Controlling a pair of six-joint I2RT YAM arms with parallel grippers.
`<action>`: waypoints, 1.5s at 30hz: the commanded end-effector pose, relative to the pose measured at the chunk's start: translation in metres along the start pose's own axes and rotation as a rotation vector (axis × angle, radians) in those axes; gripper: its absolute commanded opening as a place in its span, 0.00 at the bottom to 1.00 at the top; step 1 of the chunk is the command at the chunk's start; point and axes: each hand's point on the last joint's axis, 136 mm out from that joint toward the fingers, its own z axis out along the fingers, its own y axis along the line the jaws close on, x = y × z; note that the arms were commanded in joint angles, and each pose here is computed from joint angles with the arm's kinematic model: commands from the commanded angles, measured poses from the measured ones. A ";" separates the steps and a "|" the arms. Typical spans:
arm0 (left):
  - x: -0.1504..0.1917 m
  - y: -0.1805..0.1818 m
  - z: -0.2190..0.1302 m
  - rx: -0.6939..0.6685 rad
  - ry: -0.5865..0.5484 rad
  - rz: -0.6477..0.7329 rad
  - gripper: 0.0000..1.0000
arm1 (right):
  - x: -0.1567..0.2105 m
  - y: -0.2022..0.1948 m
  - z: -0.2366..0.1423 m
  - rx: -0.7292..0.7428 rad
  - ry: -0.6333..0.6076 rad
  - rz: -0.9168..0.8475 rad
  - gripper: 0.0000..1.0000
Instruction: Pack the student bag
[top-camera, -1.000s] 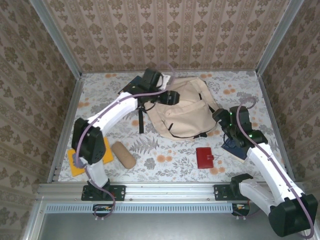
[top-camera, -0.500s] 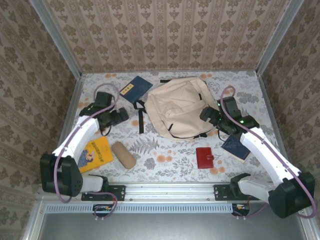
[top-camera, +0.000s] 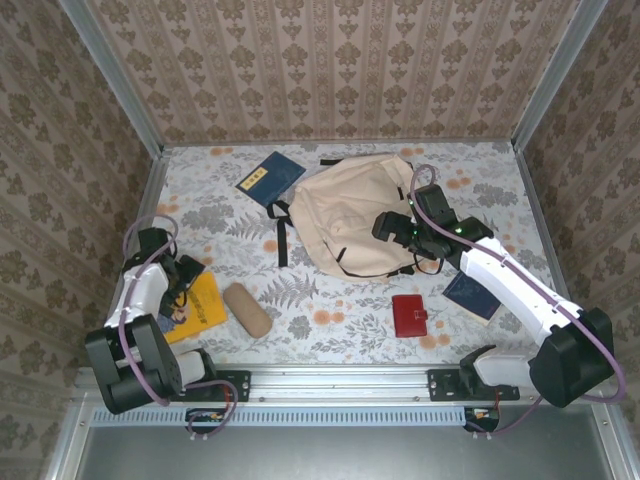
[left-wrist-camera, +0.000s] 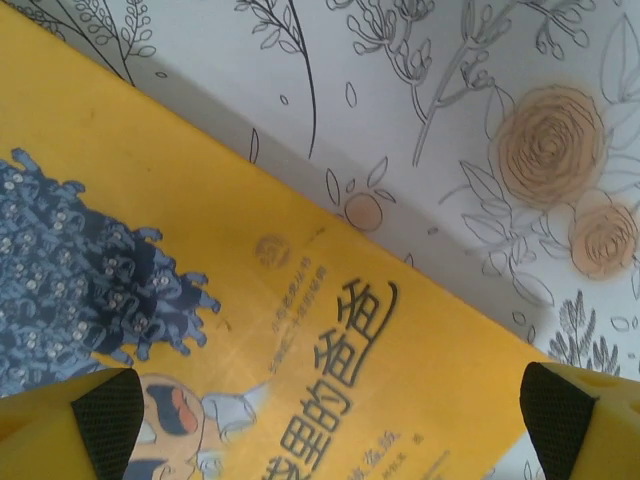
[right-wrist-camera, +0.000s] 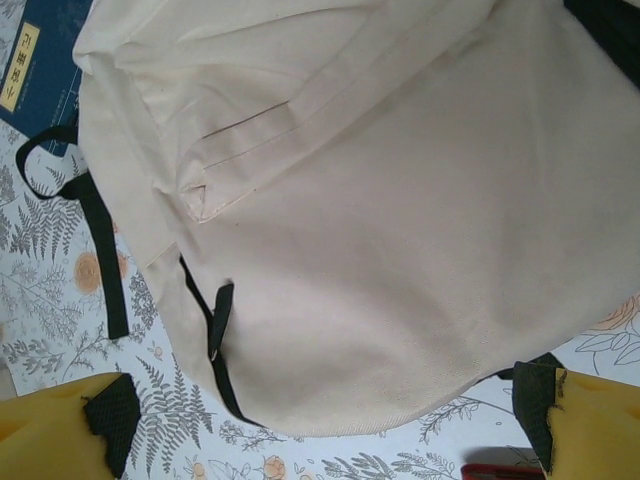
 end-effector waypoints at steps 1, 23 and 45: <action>-0.015 -0.015 0.006 0.056 -0.023 -0.020 1.00 | -0.003 0.012 -0.005 -0.037 0.001 -0.021 1.00; 0.063 -0.205 0.054 0.285 0.246 0.569 0.96 | -0.002 0.006 -0.022 -0.026 -0.025 -0.004 1.00; 0.071 -0.205 -0.032 0.424 0.211 0.542 0.89 | 0.022 0.109 0.020 -0.137 0.062 -0.313 0.87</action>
